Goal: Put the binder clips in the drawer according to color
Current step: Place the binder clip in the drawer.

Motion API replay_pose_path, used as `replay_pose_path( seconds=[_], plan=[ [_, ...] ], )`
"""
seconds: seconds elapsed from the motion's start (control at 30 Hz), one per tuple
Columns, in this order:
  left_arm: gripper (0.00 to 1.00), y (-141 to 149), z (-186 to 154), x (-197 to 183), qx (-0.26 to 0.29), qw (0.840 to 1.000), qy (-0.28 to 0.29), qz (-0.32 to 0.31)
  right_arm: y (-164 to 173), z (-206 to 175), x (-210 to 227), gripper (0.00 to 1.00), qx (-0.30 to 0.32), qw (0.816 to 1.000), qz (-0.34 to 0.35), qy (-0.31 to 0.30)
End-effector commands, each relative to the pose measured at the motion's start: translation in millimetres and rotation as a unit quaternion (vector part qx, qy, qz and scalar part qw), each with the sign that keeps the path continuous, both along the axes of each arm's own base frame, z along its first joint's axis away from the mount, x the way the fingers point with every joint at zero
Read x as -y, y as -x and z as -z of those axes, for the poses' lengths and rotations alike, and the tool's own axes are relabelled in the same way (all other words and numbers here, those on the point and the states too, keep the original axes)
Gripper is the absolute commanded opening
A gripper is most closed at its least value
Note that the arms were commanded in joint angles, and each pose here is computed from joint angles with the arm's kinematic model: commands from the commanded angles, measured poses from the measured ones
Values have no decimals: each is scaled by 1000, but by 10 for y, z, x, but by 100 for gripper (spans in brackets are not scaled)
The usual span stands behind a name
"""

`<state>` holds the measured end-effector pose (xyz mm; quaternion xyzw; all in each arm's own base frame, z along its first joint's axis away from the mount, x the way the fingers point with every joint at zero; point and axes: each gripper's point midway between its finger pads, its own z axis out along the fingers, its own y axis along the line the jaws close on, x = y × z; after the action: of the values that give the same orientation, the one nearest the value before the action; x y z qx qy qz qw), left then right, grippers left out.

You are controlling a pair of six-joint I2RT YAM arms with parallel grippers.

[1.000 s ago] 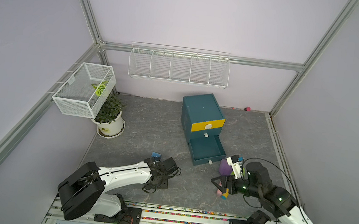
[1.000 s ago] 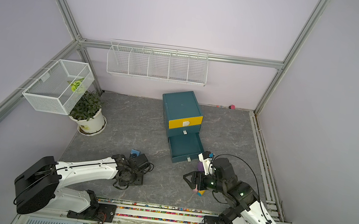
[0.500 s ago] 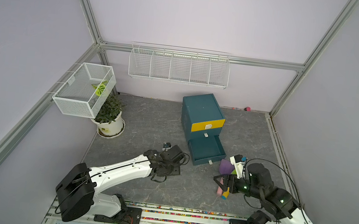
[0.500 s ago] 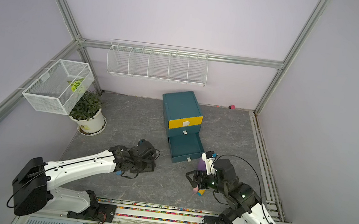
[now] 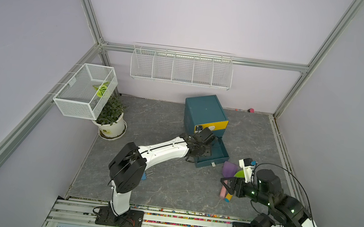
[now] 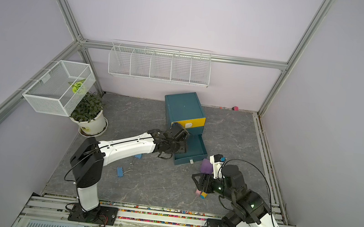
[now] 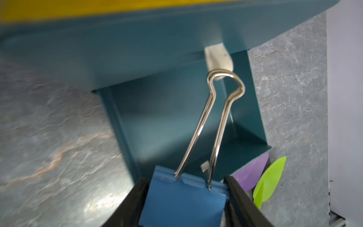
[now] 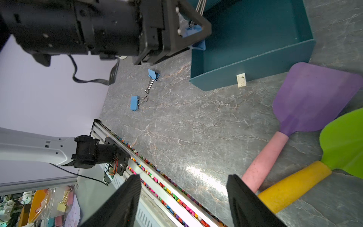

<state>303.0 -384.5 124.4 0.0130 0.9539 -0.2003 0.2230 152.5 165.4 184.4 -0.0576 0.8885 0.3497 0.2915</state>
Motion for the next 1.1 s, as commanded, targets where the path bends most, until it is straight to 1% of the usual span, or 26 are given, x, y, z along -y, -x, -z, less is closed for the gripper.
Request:
replay_pose_path(
  seconds=[0.0,0.1,0.2,0.3,0.33,0.43,0.53,0.7,0.77,0.87,0.97,1.07],
  plan=[
    [48,-21,37,14,-5,1000,-21,3,20,22,52,75,-1,1000,9,8],
    [50,-1,103,-35,-12,1000,-28,-5,14,28,59,75,1,1000,12,8],
    [54,28,174,-29,-21,999,-30,-3,-3,40,47,75,1,1000,14,4],
    [60,43,227,-5,-27,999,-32,0,-13,55,47,75,-2,1000,15,8],
    [63,44,224,2,-28,999,-31,1,-15,50,44,75,-1,1000,15,8],
    [71,40,178,22,-26,999,-28,3,-20,50,55,75,-1,1000,18,10],
    [75,41,121,24,-22,999,-23,4,-21,60,59,75,-2,1000,20,10],
    [76,71,-89,-115,0,1000,-18,-10,-29,53,59,75,-1,1000,22,9],
    [75,108,-195,-295,14,999,-24,-24,-29,49,57,75,-1,1000,21,8],
    [75,196,-205,-685,19,997,-57,-52,-37,49,48,75,1,1000,21,6],
    [76,278,-49,-1153,3,994,-77,-79,-48,49,31,76,3,1000,19,2],
    [82,320,183,-1652,-26,989,-102,-104,-54,55,17,76,4,1000,18,1]
  ],
)
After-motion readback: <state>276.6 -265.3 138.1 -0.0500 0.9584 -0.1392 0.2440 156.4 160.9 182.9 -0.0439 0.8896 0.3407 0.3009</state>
